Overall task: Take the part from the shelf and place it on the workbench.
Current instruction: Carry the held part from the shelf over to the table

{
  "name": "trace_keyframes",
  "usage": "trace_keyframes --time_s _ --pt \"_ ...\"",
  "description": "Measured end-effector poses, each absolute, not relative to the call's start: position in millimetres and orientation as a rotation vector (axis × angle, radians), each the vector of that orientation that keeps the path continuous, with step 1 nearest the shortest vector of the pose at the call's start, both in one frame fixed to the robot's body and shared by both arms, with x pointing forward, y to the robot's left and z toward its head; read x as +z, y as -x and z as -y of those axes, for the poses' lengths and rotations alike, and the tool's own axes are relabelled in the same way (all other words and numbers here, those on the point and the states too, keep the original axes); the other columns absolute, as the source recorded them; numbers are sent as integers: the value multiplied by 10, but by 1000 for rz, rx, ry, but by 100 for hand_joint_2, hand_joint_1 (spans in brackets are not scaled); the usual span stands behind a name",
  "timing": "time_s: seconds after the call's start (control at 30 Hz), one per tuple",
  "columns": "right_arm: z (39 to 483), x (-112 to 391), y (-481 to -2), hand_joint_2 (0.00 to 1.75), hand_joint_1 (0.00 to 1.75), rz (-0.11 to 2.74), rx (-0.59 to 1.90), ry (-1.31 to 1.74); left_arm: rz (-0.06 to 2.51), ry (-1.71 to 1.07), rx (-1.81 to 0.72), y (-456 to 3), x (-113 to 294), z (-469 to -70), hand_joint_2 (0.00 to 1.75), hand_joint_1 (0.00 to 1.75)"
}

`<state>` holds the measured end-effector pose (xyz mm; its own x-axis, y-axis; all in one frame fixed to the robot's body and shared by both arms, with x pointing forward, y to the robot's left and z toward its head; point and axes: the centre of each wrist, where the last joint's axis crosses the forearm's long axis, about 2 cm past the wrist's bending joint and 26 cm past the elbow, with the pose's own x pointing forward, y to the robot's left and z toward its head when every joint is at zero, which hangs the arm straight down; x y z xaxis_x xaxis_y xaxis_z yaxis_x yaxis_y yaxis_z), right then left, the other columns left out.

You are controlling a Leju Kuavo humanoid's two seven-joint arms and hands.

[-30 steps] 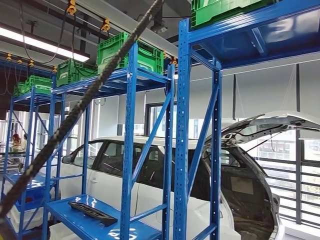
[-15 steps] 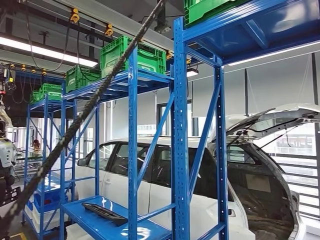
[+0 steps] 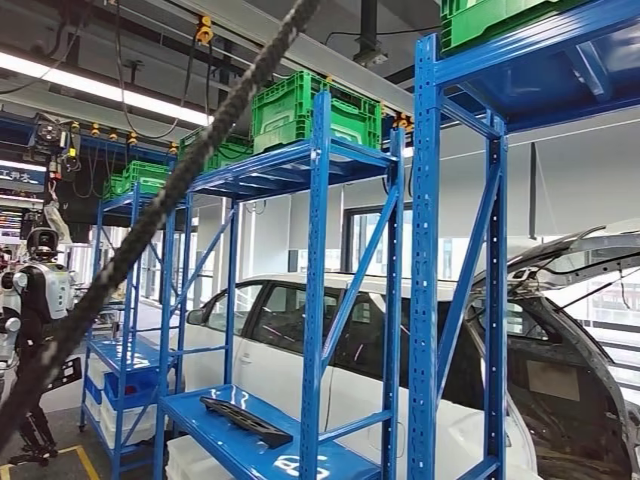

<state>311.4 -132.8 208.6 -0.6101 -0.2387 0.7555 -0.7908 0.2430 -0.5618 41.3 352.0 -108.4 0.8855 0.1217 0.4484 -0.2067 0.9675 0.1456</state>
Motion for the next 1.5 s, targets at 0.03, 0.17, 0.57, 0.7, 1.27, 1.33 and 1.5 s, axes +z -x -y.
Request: trace_keyframes --time_s 0.03,0.17,0.57,0.7,1.27,1.33,1.5 --pt "1329 2074 -3108 175 175 1993 1363 -938 451 -195 170 -410 -1083 -3531 175 0" --pt "1334 2080 -3109 175 175 2012 1353 -938 460 -198 161 -418 -1079 -3559 175 0" --pt "1270 2107 -3081 175 175 2031 1360 -943 483 -206 157 -408 -1071 -3633 175 0" --pt "1220 2137 -3075 175 175 2042 1363 -949 489 -208 160 -427 -1066 -3654 175 0" --pt "1191 2111 -3044 175 175 2037 1355 -959 454 -204 152 -386 -1075 -3620 175 0" --pt "1185 2117 -3042 175 175 2039 1354 -961 454 -202 150 -373 -1076 -3619 175 0" --pt "1180 2113 -3036 175 175 2034 1355 -966 464 -196 147 -387 -1076 -3613 175 0"
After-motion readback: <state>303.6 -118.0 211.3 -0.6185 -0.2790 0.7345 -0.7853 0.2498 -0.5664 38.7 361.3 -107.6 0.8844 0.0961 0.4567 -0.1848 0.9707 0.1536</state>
